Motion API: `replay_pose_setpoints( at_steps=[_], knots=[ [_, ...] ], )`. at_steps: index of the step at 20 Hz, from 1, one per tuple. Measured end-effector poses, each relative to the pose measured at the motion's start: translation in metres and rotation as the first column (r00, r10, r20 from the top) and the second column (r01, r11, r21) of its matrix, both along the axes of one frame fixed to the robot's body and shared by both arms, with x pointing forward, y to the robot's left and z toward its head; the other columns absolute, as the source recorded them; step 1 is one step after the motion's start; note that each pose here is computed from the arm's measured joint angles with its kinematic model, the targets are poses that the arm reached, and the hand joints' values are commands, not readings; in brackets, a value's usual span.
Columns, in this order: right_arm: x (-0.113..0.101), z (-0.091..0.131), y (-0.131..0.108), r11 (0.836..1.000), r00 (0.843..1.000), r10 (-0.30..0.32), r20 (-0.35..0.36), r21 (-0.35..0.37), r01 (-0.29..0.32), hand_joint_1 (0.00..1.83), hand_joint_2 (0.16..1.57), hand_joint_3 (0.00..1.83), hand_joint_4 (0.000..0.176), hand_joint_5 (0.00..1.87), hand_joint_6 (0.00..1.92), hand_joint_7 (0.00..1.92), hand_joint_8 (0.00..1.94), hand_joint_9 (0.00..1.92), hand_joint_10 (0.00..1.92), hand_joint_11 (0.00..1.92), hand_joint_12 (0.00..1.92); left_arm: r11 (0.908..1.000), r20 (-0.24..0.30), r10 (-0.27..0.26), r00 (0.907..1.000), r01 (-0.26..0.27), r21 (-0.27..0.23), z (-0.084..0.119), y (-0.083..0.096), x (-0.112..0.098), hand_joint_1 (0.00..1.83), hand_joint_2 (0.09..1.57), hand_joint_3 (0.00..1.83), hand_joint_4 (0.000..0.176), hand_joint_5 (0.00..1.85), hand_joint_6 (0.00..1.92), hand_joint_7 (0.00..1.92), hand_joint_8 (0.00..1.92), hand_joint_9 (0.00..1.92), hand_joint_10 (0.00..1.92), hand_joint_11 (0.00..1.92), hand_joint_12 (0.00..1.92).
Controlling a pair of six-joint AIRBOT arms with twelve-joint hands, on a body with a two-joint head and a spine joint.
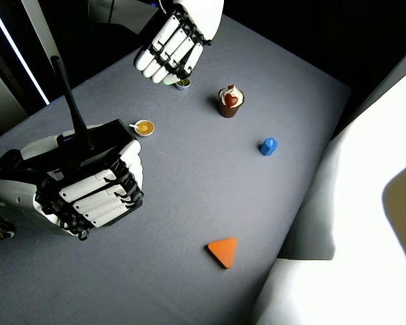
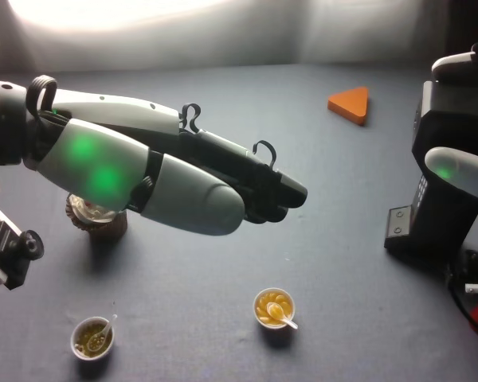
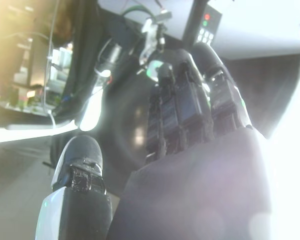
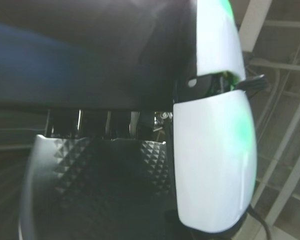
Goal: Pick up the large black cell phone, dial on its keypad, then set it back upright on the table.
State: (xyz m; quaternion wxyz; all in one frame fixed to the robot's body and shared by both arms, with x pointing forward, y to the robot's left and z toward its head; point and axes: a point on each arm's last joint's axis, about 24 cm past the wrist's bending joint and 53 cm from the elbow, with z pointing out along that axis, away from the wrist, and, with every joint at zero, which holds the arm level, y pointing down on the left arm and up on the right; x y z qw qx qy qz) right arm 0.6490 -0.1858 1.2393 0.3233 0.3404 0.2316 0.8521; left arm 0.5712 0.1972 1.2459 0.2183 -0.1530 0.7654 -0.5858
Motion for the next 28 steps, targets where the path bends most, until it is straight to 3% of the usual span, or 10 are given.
replay_pose_setpoints(
  at_steps=[6,15,18,19,20,24,25,26,27,28],
  knots=[
    [0.0000,-0.0002,-0.0003,1.000,1.000,-0.002,0.000,0.003,0.002,1.37,1.15,0.00,0.000,0.87,0.93,0.79,1.29,0.98,1.23,1.07,1.05,1.0000,0.000,0.009,1.0000,-0.009,-0.004,0.0012,0.0028,0.0005,0.13,1.25,0.00,0.023,0.27,0.00,0.38,0.01,0.36,0.00,0.00,0.95],
    [0.0012,0.0006,-0.0019,1.000,1.000,-0.005,0.007,-0.003,0.005,1.37,1.16,0.00,0.000,0.88,0.91,0.75,1.32,0.94,1.31,1.07,1.05,0.9999,0.000,0.007,1.0000,-0.007,-0.008,0.0019,0.0016,0.0000,0.11,1.26,0.00,0.024,0.27,0.00,0.36,0.00,0.38,0.01,0.00,0.99],
    [0.0013,0.0006,-0.0021,1.000,1.000,-0.006,0.006,-0.003,0.006,1.37,1.16,0.00,0.000,0.83,1.06,0.76,1.31,0.95,1.24,1.02,1.02,0.9999,0.001,0.004,1.0000,-0.004,-0.010,0.0024,0.0009,-0.0005,0.11,1.26,0.00,0.023,0.25,0.00,0.37,0.00,0.38,0.00,0.00,0.93],
    [0.0013,0.0006,-0.0021,1.000,1.000,-0.006,0.006,-0.003,0.006,1.46,1.14,0.00,0.000,0.77,1.09,0.78,1.24,0.92,1.15,1.01,1.27,0.9999,0.001,0.005,1.0000,-0.005,-0.010,0.0026,0.0009,-0.0004,0.11,1.26,0.00,0.024,0.25,0.00,0.37,0.00,0.38,0.00,0.00,0.94],
    [0.0013,0.0006,-0.0021,1.000,1.000,-0.006,0.006,-0.003,0.006,1.48,1.14,0.00,0.000,0.74,1.15,0.75,1.26,0.89,1.18,1.00,1.34,0.9999,0.007,0.003,1.0000,-0.003,-0.010,0.0035,0.0008,-0.0003,0.12,1.26,0.00,0.025,0.26,0.00,0.38,0.00,0.39,0.01,0.00,0.98],
    [0.0017,0.0004,-0.0031,1.000,1.000,-0.012,0.006,-0.004,0.012,1.46,1.19,0.00,0.000,0.59,1.33,0.65,1.35,0.82,1.29,0.99,1.41,0.9999,0.017,0.002,0.9999,-0.002,-0.015,0.0059,0.0002,-0.0001,0.10,1.26,0.00,0.025,0.26,0.00,0.36,0.00,0.37,0.00,0.00,0.90],
    [0.0017,0.0004,-0.0032,1.000,1.000,-0.012,0.005,-0.003,0.012,1.46,1.22,0.00,0.000,0.45,0.69,0.58,1.44,0.81,1.41,0.80,1.25,0.9999,0.022,0.002,0.9998,-0.001,-0.014,0.0064,0.0003,0.0001,0.11,1.26,0.00,0.025,0.26,0.00,0.37,0.00,0.38,0.01,0.00,0.93],
    [0.0018,0.0004,-0.0032,1.000,1.000,-0.013,0.005,-0.003,0.013,1.46,1.22,0.00,0.000,0.45,0.69,0.58,1.44,0.81,1.41,0.80,1.25,0.9998,0.022,0.003,0.9998,-0.002,-0.020,0.0076,0.0001,0.0003,0.11,1.26,0.00,0.025,0.26,0.00,0.37,0.00,0.38,0.01,0.00,0.93],
    [0.0017,0.0005,-0.0031,1.000,1.000,-0.012,0.006,-0.004,0.012,1.29,1.19,0.00,0.000,0.46,0.31,0.57,0.82,0.66,0.98,0.64,1.20,0.9997,0.023,0.003,0.9997,-0.003,-0.026,0.0090,-0.0001,0.0005,0.10,1.26,0.00,0.024,0.27,0.00,0.37,0.00,0.38,0.00,0.00,0.95],
    [0.0015,0.0005,-0.0028,1.000,1.000,-0.011,0.006,-0.004,0.011,1.24,1.17,0.00,0.000,0.54,0.05,0.68,0.29,0.69,0.66,0.57,1.20,0.9996,0.026,0.003,0.9996,-0.002,-0.029,0.0099,-0.0003,0.0005,0.10,1.26,0.00,0.025,0.27,0.00,0.37,0.00,0.38,0.00,0.00,0.97]
  ],
)
